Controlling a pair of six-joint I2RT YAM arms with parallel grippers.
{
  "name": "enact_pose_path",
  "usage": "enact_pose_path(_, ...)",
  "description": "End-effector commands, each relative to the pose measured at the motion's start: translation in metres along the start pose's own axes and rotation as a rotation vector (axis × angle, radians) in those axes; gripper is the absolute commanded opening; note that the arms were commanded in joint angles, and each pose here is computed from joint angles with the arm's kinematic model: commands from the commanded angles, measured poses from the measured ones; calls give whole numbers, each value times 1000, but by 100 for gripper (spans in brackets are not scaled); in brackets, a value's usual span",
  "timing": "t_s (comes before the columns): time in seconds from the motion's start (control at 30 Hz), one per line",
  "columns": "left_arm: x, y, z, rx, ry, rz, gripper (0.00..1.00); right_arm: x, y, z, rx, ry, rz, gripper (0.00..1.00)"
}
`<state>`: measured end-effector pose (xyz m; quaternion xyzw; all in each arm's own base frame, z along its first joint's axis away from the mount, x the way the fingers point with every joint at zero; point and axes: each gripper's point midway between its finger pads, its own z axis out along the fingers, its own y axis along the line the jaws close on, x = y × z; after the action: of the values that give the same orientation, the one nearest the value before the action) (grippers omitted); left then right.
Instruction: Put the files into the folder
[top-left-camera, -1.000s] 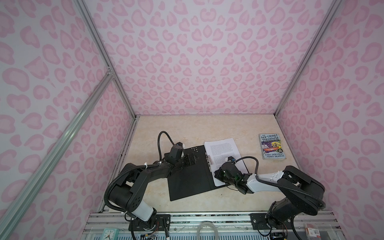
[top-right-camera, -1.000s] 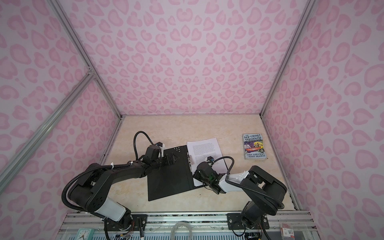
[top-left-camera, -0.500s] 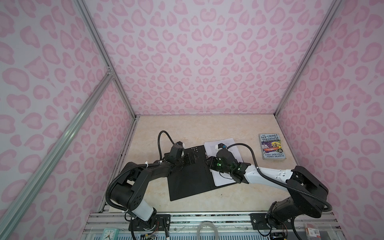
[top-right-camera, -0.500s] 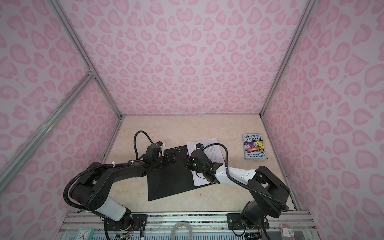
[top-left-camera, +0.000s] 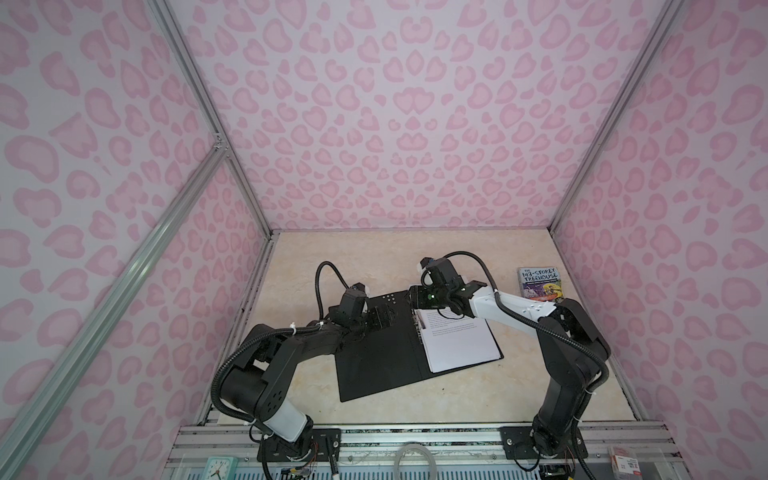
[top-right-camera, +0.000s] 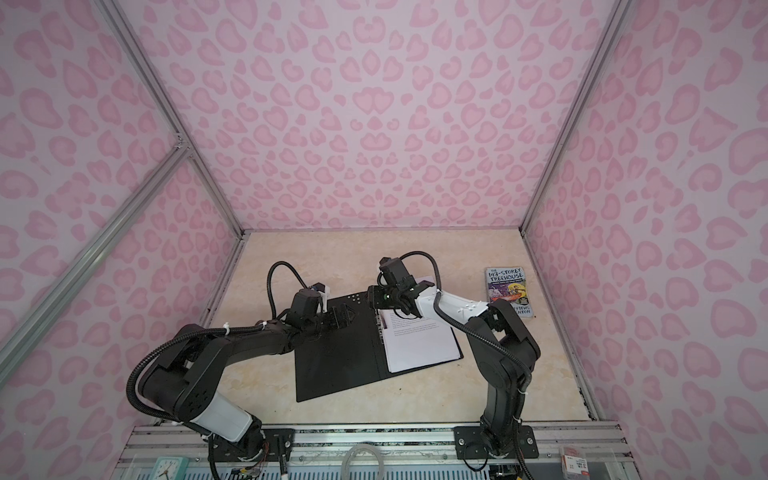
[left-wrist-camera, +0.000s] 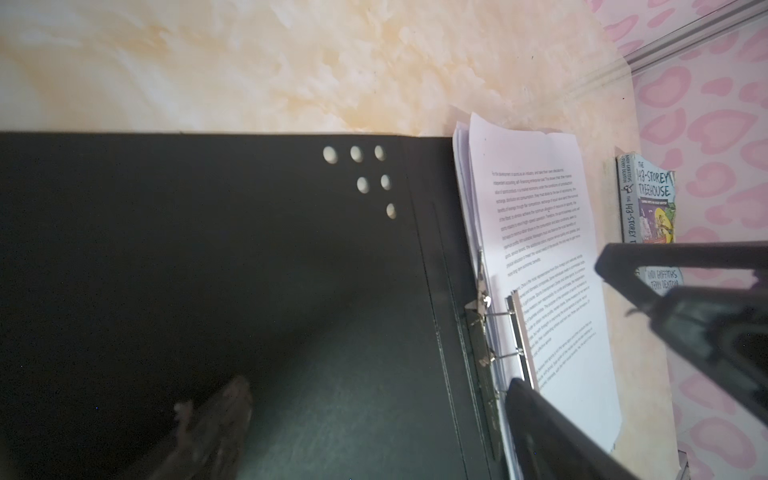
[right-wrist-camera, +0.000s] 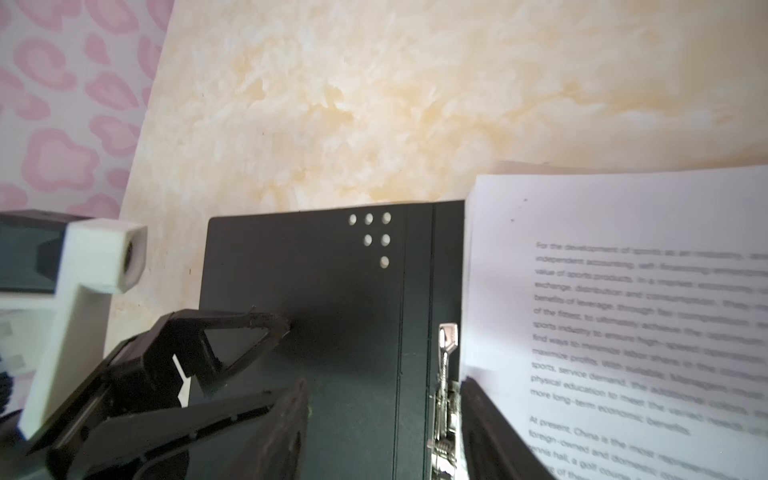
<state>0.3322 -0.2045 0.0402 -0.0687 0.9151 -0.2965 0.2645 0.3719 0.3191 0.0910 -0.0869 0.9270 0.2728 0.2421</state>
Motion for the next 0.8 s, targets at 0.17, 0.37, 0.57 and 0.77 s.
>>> enact_pose_path(0.17,36,35,-2,-140,132,-58,97,26,-19,36,-23,118,6,58)
enact_pose_path(0.37,37,35,0,-136,138,-61,97,34,-14,51,-79,151,10,57)
enact_pose_path(0.57,37,35,0,-138,139,-61,97,36,-13,53,-95,169,16,56)
enact_pose_path(0.77,38,36,1,-140,140,-63,97,31,-8,50,-128,174,-11,55)
